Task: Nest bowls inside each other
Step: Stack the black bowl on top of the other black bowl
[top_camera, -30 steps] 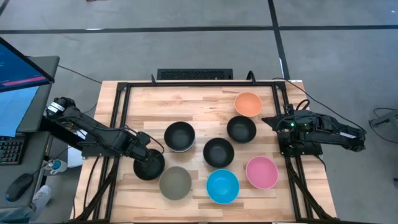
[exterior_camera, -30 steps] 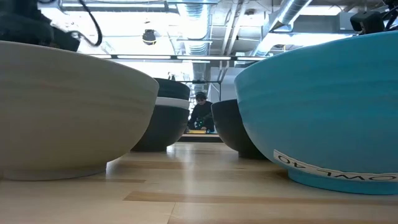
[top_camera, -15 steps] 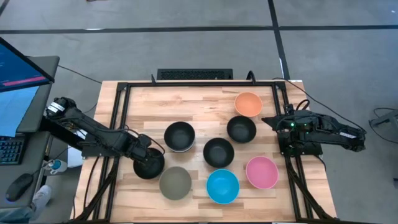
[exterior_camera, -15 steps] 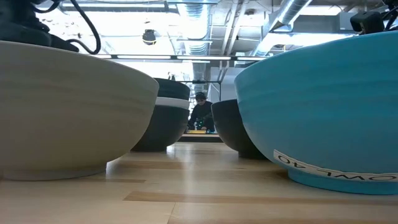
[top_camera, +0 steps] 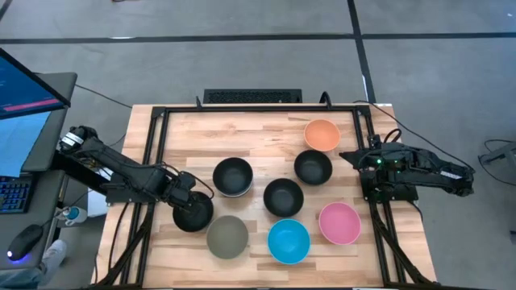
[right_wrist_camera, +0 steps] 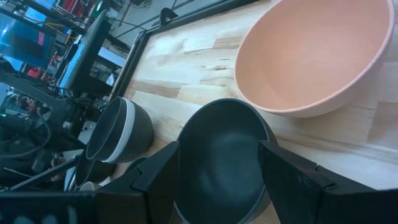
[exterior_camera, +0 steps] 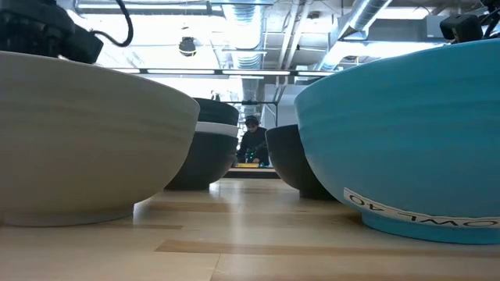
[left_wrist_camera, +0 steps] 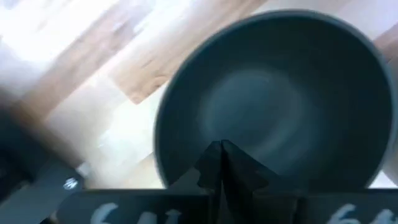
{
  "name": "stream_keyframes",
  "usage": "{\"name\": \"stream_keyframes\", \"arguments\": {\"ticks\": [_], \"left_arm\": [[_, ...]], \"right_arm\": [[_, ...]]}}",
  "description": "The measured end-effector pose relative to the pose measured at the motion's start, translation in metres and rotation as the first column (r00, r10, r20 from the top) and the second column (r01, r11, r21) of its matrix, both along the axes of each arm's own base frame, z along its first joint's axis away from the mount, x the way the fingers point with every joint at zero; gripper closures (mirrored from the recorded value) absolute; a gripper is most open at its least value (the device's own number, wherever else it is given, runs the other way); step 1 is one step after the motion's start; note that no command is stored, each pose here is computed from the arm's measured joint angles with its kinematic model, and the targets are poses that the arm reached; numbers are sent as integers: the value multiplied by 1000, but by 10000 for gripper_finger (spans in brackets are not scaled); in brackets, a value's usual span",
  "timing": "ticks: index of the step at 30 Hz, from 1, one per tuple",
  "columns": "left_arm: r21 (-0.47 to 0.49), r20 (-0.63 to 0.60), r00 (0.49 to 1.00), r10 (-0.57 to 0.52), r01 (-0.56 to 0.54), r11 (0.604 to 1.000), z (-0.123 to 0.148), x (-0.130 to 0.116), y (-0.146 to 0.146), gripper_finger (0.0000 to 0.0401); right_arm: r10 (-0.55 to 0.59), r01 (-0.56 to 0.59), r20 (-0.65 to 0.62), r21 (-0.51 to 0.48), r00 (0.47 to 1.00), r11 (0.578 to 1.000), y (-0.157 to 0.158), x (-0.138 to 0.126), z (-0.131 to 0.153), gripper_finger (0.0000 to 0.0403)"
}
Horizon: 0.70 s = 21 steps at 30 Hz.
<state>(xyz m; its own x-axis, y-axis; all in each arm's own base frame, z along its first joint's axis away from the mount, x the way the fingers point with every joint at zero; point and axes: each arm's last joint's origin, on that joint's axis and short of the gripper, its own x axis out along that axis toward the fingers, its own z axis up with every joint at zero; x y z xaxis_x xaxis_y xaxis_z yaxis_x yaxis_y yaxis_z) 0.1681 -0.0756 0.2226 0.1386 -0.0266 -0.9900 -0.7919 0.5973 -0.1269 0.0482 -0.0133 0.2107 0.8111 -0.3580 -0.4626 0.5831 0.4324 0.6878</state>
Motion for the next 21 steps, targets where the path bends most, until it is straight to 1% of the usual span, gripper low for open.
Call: {"name": "stream_keyframes", "arguments": {"ticks": [4, 6, 8, 12, 16, 18, 21], "left_arm": [[46, -38, 999, -8, 10, 999, 18, -3, 2, 394], [65, -81, 997, -10, 15, 998, 28, -6, 5, 378], [83, -122, 993, 7, 3, 997, 31, -10, 9, 353], [73, -123, 992, 23, -14, 997, 30, -8, 11, 291], [61, -135, 990, 45, -37, 997, 23, -1, 13, 235], [75, -174, 983, 49, -37, 997, 17, -1, 15, 216], [91, -220, 975, 31, -11, 996, 6, 0, 17, 204]], "right_arm": [[0, 0, 0, 0, 1000, 1000, 0, 0, 0, 163], [0, 0, 0, 0, 1000, 1000, 0, 0, 0, 163], [0, 0, 0, 0, 1000, 1000, 0, 0, 0, 163], [0, 0, 1, 0, 1000, 1000, 0, 0, 0, 163], [-3, 3, 2, 4, 1000, 1000, 0, 0, 0, 163], [-6, 6, 2, 11, 1000, 1000, 0, 0, 0, 163], [-20, 20, 7, 35, 1000, 999, 0, 0, -1, 163]]}}
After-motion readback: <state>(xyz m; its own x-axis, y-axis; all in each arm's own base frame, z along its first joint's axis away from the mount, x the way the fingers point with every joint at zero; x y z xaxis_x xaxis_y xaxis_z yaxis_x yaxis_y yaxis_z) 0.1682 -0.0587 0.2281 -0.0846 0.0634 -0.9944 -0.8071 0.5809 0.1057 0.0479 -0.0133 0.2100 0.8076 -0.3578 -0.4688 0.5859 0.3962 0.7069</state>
